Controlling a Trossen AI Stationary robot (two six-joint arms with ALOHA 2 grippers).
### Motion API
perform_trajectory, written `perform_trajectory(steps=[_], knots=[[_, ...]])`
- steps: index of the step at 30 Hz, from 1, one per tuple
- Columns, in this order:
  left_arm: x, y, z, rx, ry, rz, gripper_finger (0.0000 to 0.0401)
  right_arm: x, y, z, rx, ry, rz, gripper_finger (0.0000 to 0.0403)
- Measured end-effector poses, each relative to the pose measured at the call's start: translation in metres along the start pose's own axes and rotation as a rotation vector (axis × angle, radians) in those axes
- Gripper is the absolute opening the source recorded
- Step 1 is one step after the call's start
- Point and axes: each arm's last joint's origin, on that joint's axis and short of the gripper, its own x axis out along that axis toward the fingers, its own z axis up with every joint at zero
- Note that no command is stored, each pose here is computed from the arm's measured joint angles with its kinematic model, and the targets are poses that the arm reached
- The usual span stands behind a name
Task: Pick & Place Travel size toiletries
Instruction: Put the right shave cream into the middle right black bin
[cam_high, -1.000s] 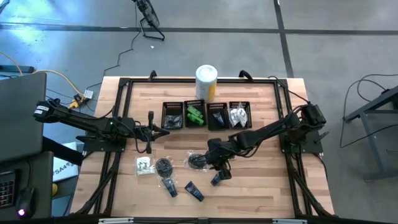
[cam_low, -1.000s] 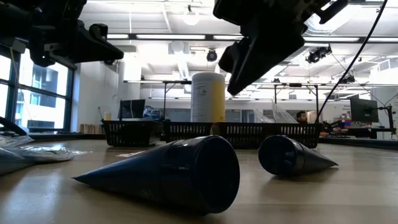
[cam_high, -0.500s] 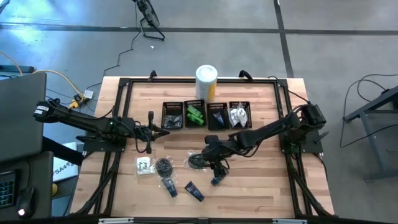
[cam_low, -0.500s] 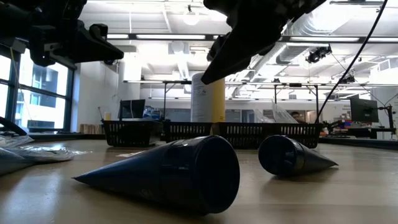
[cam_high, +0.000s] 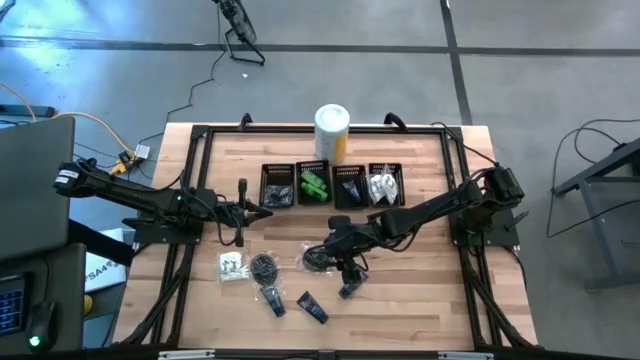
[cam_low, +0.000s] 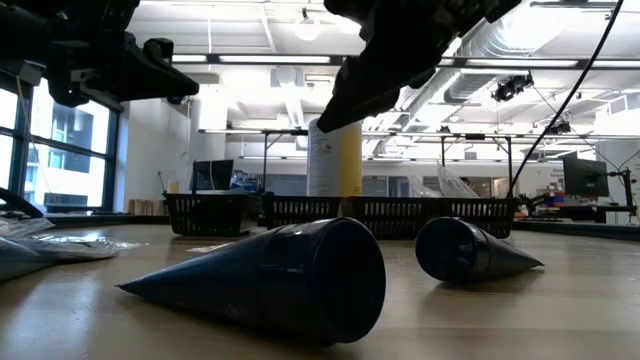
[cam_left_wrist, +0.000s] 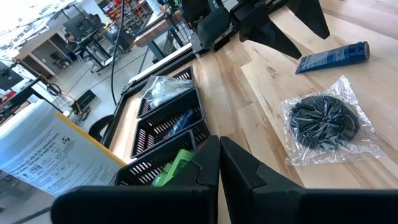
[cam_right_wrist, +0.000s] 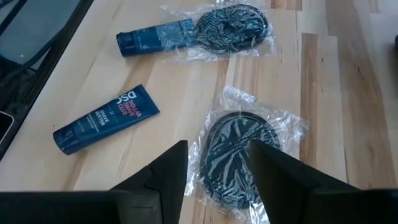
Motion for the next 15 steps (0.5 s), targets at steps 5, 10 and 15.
perform_trajectory(steps=[5,10,15], knots=[[0.000,0.000,0.000,0.001,0.000,0.000,0.0008,0.000,0.001,0.000,-0.017,0.005,0.032,0.0165],[0.000,0.000,0.000,0.003,0.000,0.000,0.0008,0.000,0.006,-0.003,-0.129,0.024,0.077,0.0167],[0.000,0.000,0.000,0.003,0.000,0.000,0.0008,-0.001,0.013,-0.014,-0.210,0.131,-0.020,0.0197]])
